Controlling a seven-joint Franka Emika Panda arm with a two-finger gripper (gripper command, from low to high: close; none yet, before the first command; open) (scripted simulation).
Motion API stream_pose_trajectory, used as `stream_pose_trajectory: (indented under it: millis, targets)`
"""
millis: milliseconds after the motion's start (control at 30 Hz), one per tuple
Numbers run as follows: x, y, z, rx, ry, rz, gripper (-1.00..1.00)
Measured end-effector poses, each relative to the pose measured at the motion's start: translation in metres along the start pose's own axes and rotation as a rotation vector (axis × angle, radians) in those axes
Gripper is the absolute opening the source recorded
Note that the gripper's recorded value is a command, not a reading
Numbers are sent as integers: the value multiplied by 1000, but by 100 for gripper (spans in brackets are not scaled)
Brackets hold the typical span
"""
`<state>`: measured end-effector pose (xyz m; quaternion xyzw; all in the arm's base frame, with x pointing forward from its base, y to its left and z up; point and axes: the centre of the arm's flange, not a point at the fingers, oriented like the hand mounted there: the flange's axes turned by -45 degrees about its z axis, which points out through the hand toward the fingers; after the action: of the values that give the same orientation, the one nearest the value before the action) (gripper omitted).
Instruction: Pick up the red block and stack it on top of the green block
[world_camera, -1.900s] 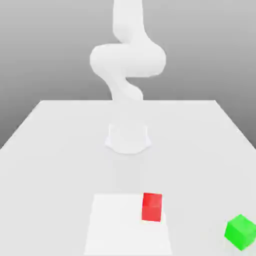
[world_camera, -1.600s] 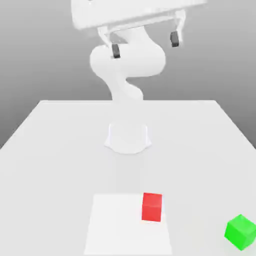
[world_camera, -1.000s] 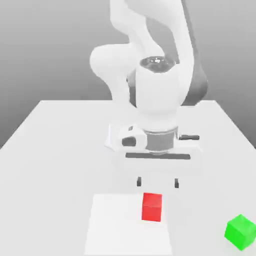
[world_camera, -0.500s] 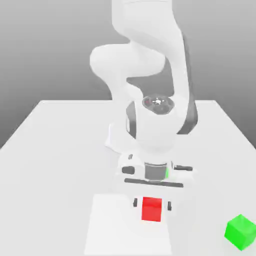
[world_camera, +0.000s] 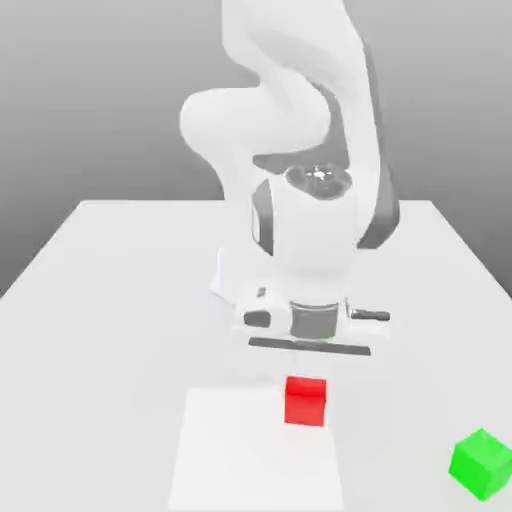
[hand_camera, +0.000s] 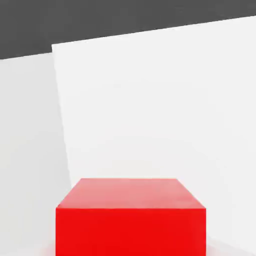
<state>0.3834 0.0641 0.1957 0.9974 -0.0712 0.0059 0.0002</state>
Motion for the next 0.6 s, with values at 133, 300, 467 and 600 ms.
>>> stream_pose_trajectory:
  millis: [133, 300, 467, 600]
  targets:
    - [-2, -1, -14, -2, -7, -14, -100]
    - [12, -39, -25, -22, 5, -236, -100]
    - [26, -80, -33, -36, 8, -471, -100]
    - [33, -115, -38, -38, 5, -656, -100]
